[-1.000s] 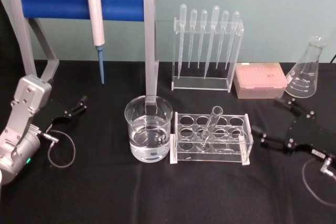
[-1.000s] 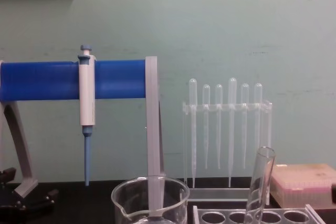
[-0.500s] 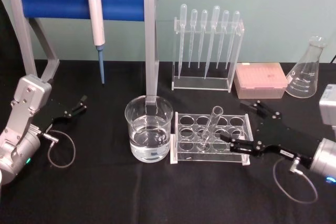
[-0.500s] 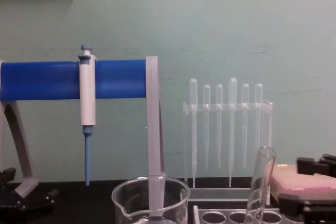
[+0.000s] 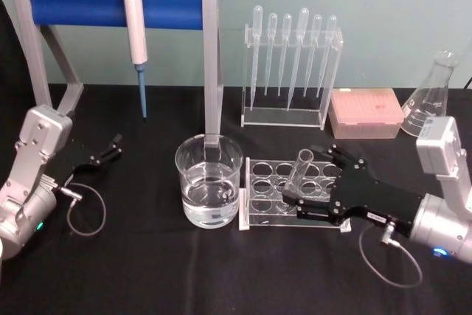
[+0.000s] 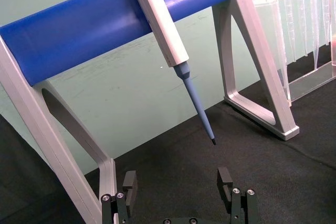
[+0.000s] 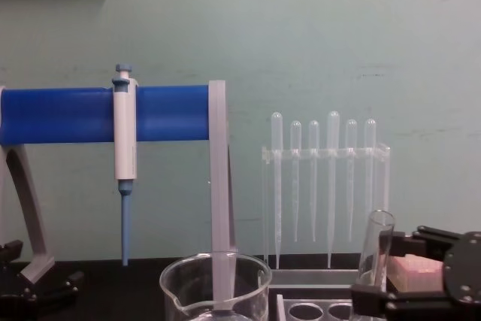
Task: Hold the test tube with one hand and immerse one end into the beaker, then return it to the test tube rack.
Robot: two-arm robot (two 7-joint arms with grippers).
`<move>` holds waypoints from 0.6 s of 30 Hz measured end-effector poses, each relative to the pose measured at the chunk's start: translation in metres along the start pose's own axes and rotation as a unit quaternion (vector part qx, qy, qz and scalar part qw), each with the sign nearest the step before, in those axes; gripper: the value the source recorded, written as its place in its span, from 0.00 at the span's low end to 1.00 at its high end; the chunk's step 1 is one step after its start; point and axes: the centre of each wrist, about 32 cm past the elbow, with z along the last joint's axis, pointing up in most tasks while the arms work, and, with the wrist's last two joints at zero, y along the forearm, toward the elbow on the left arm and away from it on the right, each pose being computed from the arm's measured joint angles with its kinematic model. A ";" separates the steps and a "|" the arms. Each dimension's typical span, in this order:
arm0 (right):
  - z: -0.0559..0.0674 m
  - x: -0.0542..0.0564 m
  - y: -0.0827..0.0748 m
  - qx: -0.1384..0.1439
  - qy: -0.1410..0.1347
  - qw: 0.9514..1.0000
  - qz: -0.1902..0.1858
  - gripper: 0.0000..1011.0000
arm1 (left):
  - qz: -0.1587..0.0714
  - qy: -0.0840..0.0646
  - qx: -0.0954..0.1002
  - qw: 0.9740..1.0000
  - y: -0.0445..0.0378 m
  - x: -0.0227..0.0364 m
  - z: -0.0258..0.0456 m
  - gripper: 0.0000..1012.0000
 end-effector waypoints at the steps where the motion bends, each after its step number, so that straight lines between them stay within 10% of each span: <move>1: 0.001 0.000 0.003 0.000 0.005 1.000 0.001 0.99 | 0.000 0.000 0.000 1.000 0.0000 0.0000 0.0000 0.99; 18: 0.002 0.002 0.015 -0.002 0.034 0.999 -0.001 0.99 | 0.000 0.000 0.000 1.000 0.0000 0.0000 0.0000 0.99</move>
